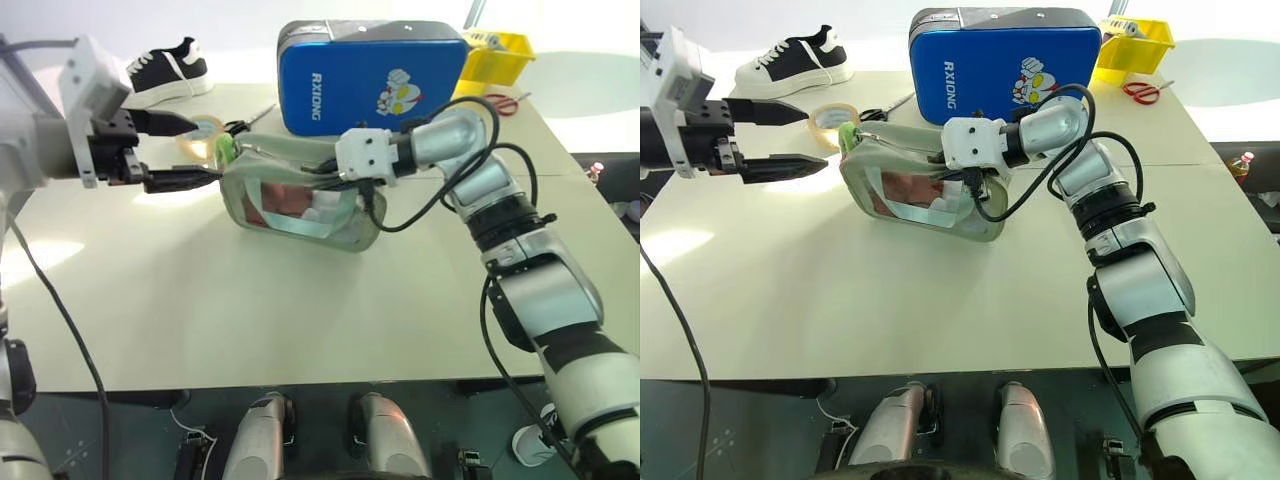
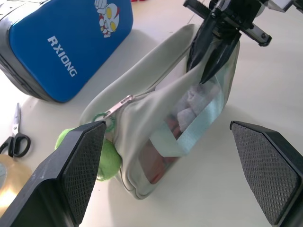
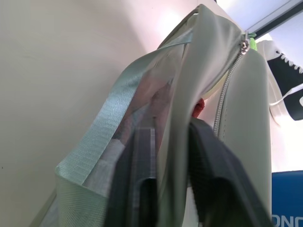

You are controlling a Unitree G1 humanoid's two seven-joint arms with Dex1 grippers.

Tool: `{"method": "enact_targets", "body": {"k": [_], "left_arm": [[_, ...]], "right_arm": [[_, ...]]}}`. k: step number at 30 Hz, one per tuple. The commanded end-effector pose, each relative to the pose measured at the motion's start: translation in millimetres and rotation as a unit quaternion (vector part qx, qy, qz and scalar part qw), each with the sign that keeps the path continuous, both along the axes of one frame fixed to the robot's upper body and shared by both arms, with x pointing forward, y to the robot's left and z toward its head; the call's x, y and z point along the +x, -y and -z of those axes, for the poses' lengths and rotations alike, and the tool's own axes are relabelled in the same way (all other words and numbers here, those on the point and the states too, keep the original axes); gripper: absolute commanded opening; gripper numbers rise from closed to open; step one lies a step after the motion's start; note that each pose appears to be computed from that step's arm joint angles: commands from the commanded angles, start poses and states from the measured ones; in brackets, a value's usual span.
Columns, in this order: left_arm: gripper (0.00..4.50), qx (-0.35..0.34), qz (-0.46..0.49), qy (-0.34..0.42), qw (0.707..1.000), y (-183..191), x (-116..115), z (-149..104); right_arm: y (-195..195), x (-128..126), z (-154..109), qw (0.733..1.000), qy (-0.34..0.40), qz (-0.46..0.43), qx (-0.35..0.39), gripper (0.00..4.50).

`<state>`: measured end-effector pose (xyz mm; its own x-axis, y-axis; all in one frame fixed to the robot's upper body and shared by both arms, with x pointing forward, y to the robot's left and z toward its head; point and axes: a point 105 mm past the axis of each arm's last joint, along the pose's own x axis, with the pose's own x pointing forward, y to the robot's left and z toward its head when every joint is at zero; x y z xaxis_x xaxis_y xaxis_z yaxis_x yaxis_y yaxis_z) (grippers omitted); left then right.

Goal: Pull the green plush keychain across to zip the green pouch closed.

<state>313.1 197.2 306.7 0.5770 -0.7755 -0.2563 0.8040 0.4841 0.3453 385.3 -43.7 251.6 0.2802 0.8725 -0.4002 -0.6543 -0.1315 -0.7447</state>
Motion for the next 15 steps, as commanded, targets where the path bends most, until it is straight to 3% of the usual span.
{"method": "enact_targets", "body": {"k": [1,6,10,15], "left_arm": [[4.5,-0.011,-0.005,0.026,1.0,-4.4,-2.6,-14.2],[4.5,-0.013,-0.043,0.017,0.999,-23.8,10.7,-1.5],[4.5,-0.038,-0.098,0.02,0.994,-45.3,34.3,9.3],[4.5,-0.065,-0.12,0.026,0.99,-51.3,61.6,11.8]], "right_arm": [[18.0,-6.3,-32.5,0.999,0.021,0.018,0.027,2.45],[49.3,-24.4,-53.9,0.996,0.001,0.069,0.065,2.45],[69.4,-36.4,-45.1,0.988,-0.042,0.12,0.087,2.45],[66.2,-44.0,-19.9,0.979,-0.095,0.146,0.108,2.45]]}}
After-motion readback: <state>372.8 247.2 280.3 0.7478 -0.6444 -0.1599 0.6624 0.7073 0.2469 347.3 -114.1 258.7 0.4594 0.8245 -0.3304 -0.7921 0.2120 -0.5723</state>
